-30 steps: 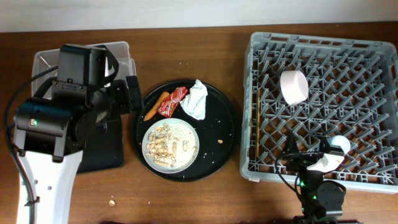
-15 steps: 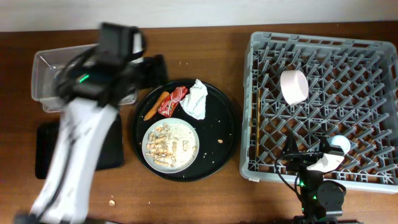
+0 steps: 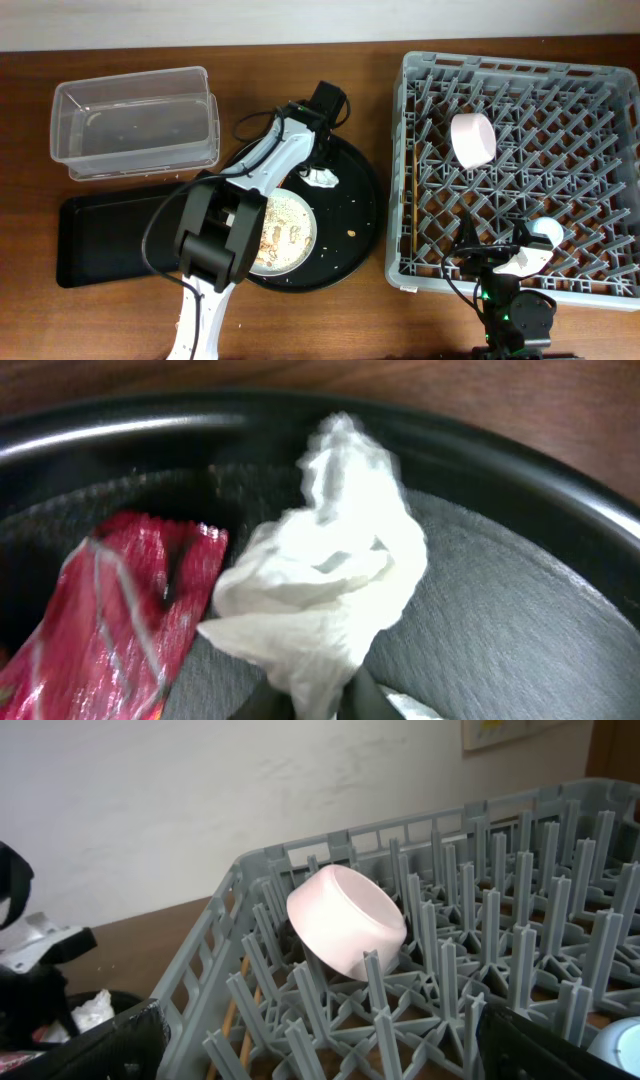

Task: Sort waste into correct bins and load items into the dishwasher rack
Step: 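Grasp the white tissue with the left gripper, drop it in clear bin, then grasp the pink wrapper with the left gripper, drop it in clear bin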

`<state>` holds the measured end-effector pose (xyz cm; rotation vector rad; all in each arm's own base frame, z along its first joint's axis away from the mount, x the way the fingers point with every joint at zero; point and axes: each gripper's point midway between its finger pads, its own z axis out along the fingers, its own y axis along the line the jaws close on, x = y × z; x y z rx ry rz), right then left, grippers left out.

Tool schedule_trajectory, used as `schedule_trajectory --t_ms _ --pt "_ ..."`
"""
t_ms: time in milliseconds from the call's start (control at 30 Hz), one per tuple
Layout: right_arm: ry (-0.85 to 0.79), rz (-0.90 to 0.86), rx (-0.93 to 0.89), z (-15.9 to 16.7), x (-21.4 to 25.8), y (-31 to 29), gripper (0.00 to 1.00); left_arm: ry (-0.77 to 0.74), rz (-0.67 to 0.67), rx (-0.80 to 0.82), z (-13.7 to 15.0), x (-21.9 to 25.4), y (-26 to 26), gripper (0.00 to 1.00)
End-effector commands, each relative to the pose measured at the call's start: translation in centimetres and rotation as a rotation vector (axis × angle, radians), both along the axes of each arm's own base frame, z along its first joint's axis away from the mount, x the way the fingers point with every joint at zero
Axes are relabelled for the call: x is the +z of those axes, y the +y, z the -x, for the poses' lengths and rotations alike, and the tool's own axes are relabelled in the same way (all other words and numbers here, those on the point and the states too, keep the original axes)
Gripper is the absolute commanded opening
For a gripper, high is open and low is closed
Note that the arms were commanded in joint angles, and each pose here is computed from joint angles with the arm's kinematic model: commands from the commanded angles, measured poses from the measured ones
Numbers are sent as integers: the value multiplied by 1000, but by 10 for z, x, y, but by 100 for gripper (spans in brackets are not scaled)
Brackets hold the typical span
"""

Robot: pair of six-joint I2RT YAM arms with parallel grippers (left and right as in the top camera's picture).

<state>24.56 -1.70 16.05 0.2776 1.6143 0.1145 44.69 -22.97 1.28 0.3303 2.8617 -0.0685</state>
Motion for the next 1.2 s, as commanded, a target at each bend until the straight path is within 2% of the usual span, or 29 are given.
schedule_trajectory --t_ms 0,67,100,133,167,200,300,333,367,400,433,467,533,600,733,800,867,933,967,1033,1067,1100,1167 --pt "6 4 -8 0 -3 -2 98 -130 83 6 -21 105 -8 1" --pt "6 4 -8 0 -3 -2 98 -254 36 108 -29 185 39 1" --pt "6 4 -8 0 -3 -2 98 -319 12 223 -35 219 88 1" --pt "6 4 -8 0 -3 -2 98 -343 -8 308 -39 229 122 1" --pt "6 4 -8 0 -3 -2 98 -356 -27 434 -49 233 184 1" --pt "6 4 -8 0 -3 -2 98 -344 -34 527 -53 227 221 1" --pt "6 4 -8 0 -3 -2 98 -253 19 644 -70 177 283 1" --pt "6 4 -8 0 -3 -2 98 -201 31 642 -72 155 286 27" --pt "6 4 -8 0 -3 -2 98 -190 38 640 -72 151 284 62" --pt "6 4 -8 0 -3 -2 98 -172 131 601 -72 159 265 77" --pt "6 4 -8 0 -3 -2 98 -161 210 553 -68 175 242 79" --pt "6 4 -8 0 -3 -2 98 -152 231 499 -60 188 217 79" --pt "6 4 -8 0 -3 -2 98 -96 196 339 -43 183 169 65" --pt "6 4 -8 0 -3 -2 98 -44 -14 136 -17 152 118 54" --pt "6 4 -8 0 -3 -2 98 -16 -222 -18 15 74 72 53" --pt "6 4 -8 0 -3 -2 98 -12 -230 -23 20 43 74 53" --pt "6 4 -8 0 -3 -2 98 -18 -235 -55 25 11 76 44" --pt "6 4 -8 0 -3 -2 98 -30 -221 -58 29 -9 77 43" --pt "6 4 -8 0 -3 -2 98 -15 -178 -84 34 -17 69 38" --pt "6 4 -8 0 -3 -2 98 -1 -129 -104 36 -15 60 4" --pt "6 4 -8 0 -3 -2 98 -3 -127 -102 33 -8 58 0" --pt "6 4 -8 0 -3 -2 98 -11 -118 -79 28 6 56 0" --pt "6 4 -8 0 -3 -2 98 -84 -60 6 5 68 55 0"
